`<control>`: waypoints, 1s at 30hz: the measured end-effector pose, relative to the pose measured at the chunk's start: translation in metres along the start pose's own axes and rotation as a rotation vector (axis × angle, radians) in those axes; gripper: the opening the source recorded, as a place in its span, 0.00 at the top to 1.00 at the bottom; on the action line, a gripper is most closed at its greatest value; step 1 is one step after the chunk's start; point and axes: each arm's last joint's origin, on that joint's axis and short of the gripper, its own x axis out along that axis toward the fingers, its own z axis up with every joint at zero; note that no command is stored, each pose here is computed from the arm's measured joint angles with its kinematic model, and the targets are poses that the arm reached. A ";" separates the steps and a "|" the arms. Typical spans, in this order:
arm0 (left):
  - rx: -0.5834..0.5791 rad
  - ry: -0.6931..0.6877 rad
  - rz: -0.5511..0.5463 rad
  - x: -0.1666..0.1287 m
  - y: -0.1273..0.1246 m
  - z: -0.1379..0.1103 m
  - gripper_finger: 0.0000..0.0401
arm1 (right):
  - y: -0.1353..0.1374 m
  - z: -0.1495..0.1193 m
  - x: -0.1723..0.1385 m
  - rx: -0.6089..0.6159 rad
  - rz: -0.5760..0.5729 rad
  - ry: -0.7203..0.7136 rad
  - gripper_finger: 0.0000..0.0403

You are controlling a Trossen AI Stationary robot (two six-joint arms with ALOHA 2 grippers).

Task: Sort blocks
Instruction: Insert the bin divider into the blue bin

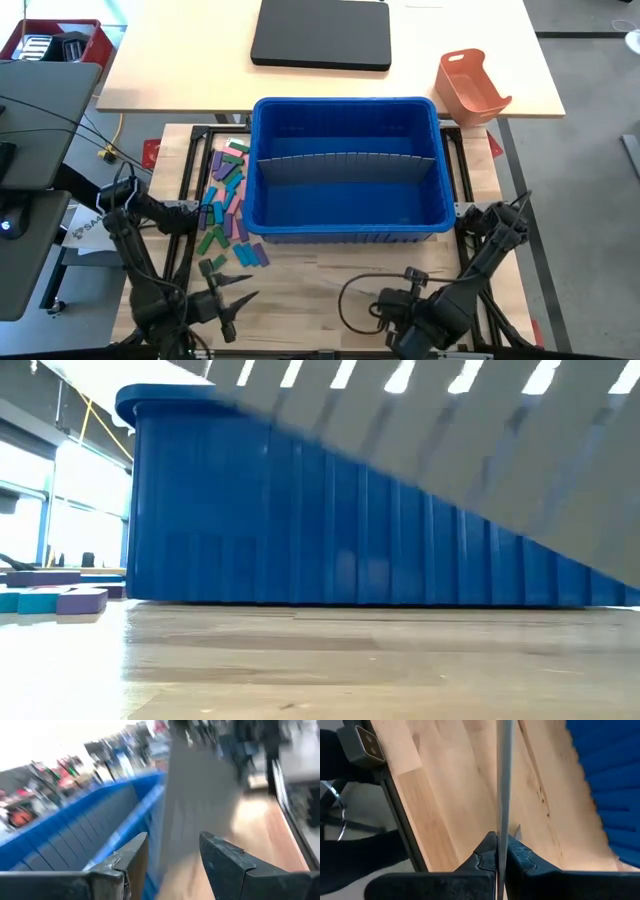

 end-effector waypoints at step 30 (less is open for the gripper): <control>0.210 0.499 -0.231 0.094 -0.017 -0.027 0.58 | 0.009 0.019 0.004 -0.142 0.112 -0.095 0.99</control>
